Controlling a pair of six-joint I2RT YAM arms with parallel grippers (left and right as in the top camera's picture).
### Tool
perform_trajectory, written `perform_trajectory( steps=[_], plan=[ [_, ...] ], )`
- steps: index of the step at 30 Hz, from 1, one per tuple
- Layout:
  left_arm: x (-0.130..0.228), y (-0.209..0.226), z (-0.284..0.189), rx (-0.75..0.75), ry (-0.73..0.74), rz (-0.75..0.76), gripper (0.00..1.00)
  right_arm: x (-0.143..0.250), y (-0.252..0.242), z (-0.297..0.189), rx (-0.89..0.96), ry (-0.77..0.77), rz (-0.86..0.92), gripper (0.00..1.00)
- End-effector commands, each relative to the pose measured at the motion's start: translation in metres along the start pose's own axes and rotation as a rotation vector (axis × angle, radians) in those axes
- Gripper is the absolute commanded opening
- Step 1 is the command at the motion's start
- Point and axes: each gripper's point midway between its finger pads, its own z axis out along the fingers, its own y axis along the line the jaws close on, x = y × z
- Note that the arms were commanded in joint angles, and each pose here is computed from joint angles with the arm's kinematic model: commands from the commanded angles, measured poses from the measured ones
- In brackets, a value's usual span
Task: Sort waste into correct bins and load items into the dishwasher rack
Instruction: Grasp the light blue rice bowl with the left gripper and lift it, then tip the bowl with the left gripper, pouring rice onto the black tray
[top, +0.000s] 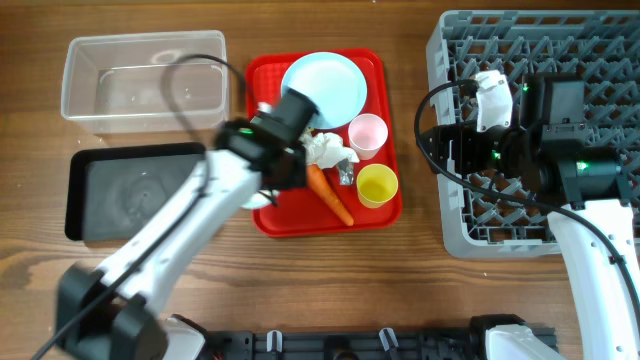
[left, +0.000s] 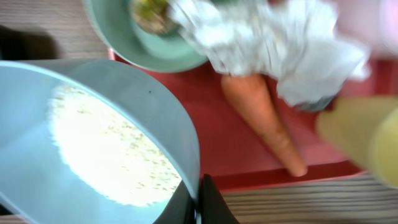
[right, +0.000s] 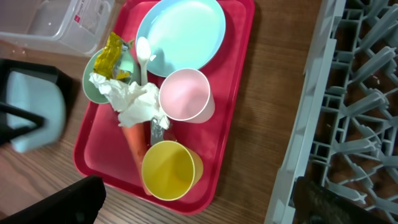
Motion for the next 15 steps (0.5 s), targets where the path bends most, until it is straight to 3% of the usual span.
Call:
perform_trajectory(
  steps=[1,5,9,15],
  plan=[
    [-0.018,0.033,-0.018,0.099,-0.001,-0.114,0.04,-0.007,-0.002,-0.002,0.017,-0.011,-0.007,1.0],
    [-0.027,0.067,-0.017,0.193,0.032,-0.201,0.04,-0.005,-0.002,-0.001,0.017,-0.007,-0.006,1.0],
    [-0.036,0.1,-0.025,0.394,0.024,-0.277,0.04,-0.005,-0.002,-0.001,0.017,-0.006,-0.006,1.0],
    [-0.028,0.141,-0.035,0.589,-0.024,-0.357,0.04,-0.006,-0.002,-0.001,0.017,-0.007,-0.006,1.0]
  ],
)
